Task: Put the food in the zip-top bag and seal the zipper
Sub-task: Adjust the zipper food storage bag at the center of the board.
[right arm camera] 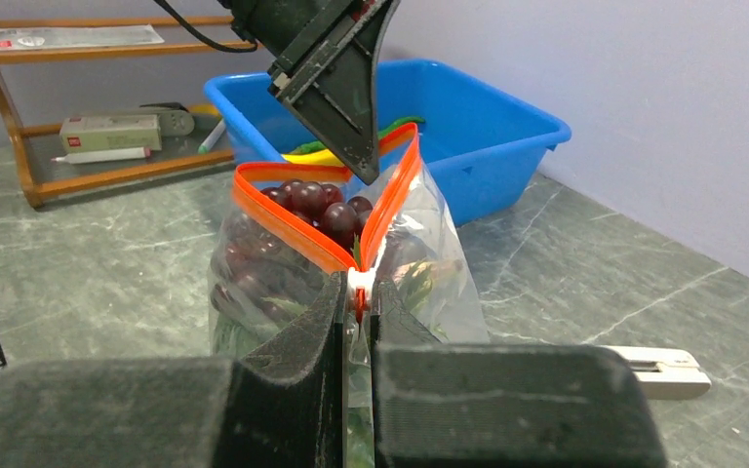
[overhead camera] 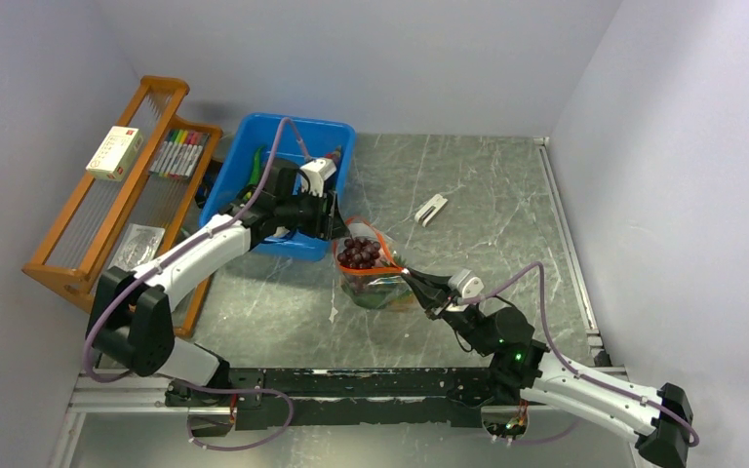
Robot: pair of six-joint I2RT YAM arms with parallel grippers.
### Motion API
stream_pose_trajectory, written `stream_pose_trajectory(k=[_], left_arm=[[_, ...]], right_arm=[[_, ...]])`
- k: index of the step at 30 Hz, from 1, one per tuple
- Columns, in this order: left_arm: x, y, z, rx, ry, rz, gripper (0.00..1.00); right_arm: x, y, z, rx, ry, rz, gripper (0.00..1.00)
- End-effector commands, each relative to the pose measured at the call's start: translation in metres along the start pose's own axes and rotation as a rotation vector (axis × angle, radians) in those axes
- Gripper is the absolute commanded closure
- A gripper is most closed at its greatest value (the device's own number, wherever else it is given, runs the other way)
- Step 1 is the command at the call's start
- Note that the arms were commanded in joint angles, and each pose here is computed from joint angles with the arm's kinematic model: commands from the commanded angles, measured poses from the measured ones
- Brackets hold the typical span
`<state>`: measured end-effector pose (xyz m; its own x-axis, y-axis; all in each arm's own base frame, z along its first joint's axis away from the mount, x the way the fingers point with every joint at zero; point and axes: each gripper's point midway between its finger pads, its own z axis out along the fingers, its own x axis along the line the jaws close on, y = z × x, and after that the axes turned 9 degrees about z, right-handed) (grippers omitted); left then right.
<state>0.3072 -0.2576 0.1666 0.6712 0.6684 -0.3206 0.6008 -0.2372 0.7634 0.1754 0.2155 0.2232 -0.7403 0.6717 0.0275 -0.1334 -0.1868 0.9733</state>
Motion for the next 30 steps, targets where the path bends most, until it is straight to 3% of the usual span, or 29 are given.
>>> stream_pose_trajectory(k=[1, 9, 13, 19, 23, 25, 30], left_arm=[[-0.007, 0.014, 0.008, -0.061, -0.058, -0.016, 0.49], [-0.016, 0.011, 0.018, -0.038, -0.093, -0.031, 0.62], [-0.021, 0.009, 0.018, 0.002, -0.063, 0.002, 0.92], [-0.027, 0.058, -0.034, -0.025, 0.063, 0.059, 0.93], [-0.046, 0.021, -0.032, 0.034, 0.061, 0.018, 0.93], [-0.041, 0.02, -0.037, 0.016, 0.104, 0.022, 0.93], [-0.042, 0.063, -0.061, -0.041, 0.155, 0.128, 0.93]], right_arm=[[-0.002, -0.004, -0.001, 0.003, -0.011, 0.009, 1.0], [-0.002, -0.004, 0.0, 0.002, -0.009, 0.004, 1.0], [-0.002, 0.003, 0.003, -0.016, -0.015, 0.008, 1.0], [-0.007, 0.053, 0.015, -0.127, -0.07, 0.126, 1.0], [-0.011, -0.001, 0.018, 0.013, -0.118, 0.165, 1.0], [-0.014, -0.015, 0.014, 0.03, -0.14, 0.203, 1.0], [-0.016, 0.047, 0.03, -0.069, -0.11, 0.115, 1.0]])
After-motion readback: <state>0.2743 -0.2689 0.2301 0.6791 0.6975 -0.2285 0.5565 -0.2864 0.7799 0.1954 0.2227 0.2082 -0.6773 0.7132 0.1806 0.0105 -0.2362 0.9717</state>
